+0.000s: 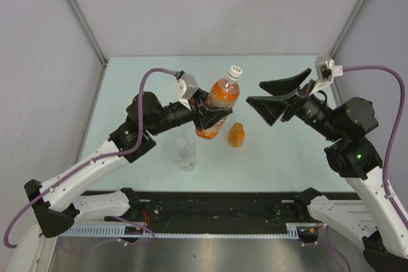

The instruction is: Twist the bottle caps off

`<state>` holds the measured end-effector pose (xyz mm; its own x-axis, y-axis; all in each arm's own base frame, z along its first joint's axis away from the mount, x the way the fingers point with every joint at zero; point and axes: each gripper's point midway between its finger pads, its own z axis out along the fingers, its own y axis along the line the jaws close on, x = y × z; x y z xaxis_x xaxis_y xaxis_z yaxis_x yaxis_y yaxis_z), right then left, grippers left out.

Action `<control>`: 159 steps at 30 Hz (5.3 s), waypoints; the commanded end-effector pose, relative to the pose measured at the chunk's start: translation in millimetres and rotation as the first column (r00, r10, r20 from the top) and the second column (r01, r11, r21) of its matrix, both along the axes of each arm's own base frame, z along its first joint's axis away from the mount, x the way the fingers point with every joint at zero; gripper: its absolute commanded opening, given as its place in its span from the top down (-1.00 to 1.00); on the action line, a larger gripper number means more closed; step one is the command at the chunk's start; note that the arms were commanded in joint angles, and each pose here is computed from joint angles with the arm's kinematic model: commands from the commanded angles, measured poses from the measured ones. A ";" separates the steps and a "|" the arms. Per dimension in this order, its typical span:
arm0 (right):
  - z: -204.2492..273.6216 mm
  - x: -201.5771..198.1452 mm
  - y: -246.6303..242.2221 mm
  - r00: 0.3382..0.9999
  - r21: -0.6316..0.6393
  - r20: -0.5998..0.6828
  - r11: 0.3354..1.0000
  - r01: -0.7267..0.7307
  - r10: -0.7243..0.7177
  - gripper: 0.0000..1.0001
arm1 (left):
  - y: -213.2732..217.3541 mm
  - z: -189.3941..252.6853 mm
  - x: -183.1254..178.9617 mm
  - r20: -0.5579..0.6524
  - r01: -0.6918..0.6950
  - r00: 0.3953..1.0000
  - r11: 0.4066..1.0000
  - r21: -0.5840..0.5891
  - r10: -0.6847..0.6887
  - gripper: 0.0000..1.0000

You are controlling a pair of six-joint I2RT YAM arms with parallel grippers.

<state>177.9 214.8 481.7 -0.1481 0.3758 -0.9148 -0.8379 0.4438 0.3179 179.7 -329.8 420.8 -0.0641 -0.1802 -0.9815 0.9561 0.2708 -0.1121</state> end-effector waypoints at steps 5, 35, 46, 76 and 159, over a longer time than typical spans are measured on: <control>30.6 31.0 -17.1 0.975 0.209 -0.148 0.958 0.197 -0.168 -0.77 | 22.2 -14.6 52.2 0.078 -0.425 0.904 0.904 0.052 0.421 1.00; 3.8 74.3 8.8 0.941 0.183 -0.265 0.947 0.265 -0.212 -0.52 | -8.4 -63.4 56.8 0.201 -0.520 0.852 0.826 0.217 0.484 1.00; -3.7 78.2 14.1 0.937 0.167 -0.283 0.951 0.259 -0.205 -0.16 | -7.9 -64.5 55.4 0.215 -0.528 0.847 0.820 0.222 0.487 1.00; -8.1 45.2 33.7 0.994 0.032 -0.107 0.999 0.019 -0.015 1.00 | -22.0 -24.8 -6.1 0.206 -0.214 0.962 0.965 0.151 0.180 1.00; 36.9 -68.1 -16.1 0.912 -0.189 0.376 0.977 -0.099 0.165 1.00 | 21.1 24.7 -73.6 -0.097 0.759 0.639 0.646 -0.086 -0.763 1.00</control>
